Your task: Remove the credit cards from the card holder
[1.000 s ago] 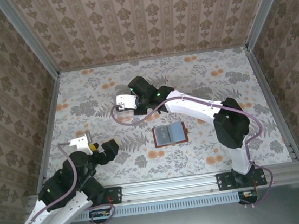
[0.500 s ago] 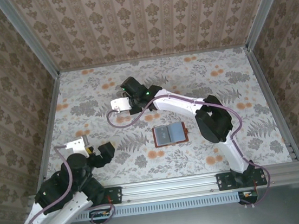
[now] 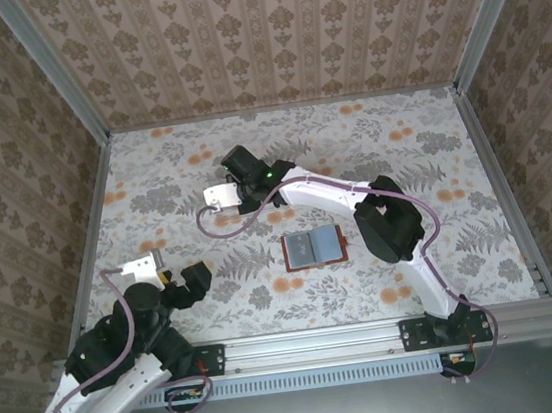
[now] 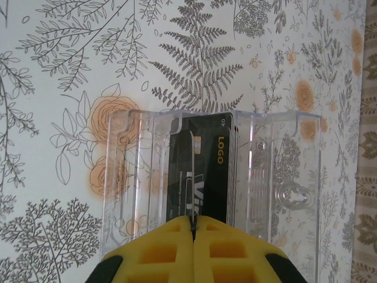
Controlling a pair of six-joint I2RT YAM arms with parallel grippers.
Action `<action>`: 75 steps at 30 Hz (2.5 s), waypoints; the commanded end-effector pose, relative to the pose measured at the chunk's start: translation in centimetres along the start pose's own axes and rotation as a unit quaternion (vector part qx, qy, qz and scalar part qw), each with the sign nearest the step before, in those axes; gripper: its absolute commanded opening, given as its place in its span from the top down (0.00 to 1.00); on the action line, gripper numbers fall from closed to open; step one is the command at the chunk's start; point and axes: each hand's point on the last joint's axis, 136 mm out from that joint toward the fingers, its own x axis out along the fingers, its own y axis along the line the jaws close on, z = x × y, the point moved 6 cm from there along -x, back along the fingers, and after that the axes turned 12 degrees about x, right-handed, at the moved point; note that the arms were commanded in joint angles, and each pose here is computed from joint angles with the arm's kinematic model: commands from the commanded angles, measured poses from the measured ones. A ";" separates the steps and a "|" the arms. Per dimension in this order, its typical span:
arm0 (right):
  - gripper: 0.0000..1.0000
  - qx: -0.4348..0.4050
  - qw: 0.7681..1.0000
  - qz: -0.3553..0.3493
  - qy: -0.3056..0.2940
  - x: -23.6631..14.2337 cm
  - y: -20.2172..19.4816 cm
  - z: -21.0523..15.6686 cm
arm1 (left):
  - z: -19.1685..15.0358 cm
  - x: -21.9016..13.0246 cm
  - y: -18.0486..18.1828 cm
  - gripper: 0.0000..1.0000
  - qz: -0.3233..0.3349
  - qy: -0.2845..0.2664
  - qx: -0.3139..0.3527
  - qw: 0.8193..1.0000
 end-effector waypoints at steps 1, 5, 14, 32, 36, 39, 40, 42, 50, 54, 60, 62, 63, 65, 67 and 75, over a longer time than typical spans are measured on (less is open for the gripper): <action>1.00 -0.005 1.000 -0.012 0.004 1.2 -0.1 0.4 | -0.2 0.0 0.4 0.00 0.008 -0.004 -0.005 1.000; 1.00 -0.007 1.000 -0.015 0.007 1.7 0.0 0.4 | -0.3 0.1 0.3 0.00 0.006 -0.003 -0.006 1.000; 0.82 0.001 0.999 -0.032 0.019 2.7 -0.1 -0.3 | -0.4 0.2 0.3 0.00 0.004 -0.002 -0.006 1.000; 0.70 0.004 0.995 -0.100 0.019 3.0 -1.6 -0.1 | -0.6 0.4 0.2 0.00 0.000 -0.001 -0.004 1.000; 0.68 0.002 0.995 -0.100 0.022 3.4 -1.5 -0.2 | -0.6 0.4 0.2 0.00 -0.002 0.000 -0.004 1.000; 0.68 0.003 0.995 -0.098 0.024 3.7 -1.4 -0.4 | -0.7 0.5 0.2 0.00 -0.001 0.001 -0.003 1.000; 0.68 0.002 0.995 -0.097 0.025 3.8 -1.3 -0.5 | -0.7 0.5 0.2 0.00 0.000 0.002 -0.004 1.000; 0.68 0.004 0.995 -0.097 0.025 3.8 -1.3 -0.5 | -0.8 0.5 0.2 0.00 0.000 0.002 -0.003 1.000; 0.68 0.010 0.995 -0.103 0.018 3.0 -1.7 0.0 | -0.8 0.5 0.2 0.00 0.000 0.003 -0.005 1.000; 0.67 0.024 0.995 -0.098 -0.002 1.3 -2.2 0.9 | -0.8 0.6 0.2 0.00 0.000 0.002 -0.005 1.000; 0.59 0.033 0.998 -0.045 -0.026 -0.3 -0.9 1.5 | -1.0 0.8 0.1 0.00 -0.004 0.003 -0.007 1.000; 0.58 0.032 0.999 -0.037 -0.019 0.1 -0.5 1.1 | -1.0 0.8 0.1 0.00 -0.003 0.004 -0.006 1.000; 0.57 0.032 0.999 -0.037 -0.017 0.2 -0.4 1.1 | -1.0 0.7 0.1 0.00 -0.005 0.003 -0.007 1.000; 0.57 0.034 0.999 -0.034 -0.013 0.5 -0.2 0.9 | -1.0 0.6 0.2 0.00 -0.005 0.003 -0.007 1.000; 0.57 0.035 0.999 -0.031 -0.013 0.6 -0.1 0.9 | -0.9 0.5 0.2 0.00 -0.004 0.000 -0.008 1.000; 0.54 0.035 0.998 -0.051 0.007 1.8 -0.4 0.1 | -0.9 0.5 0.3 0.00 -0.004 -0.001 -0.009 1.000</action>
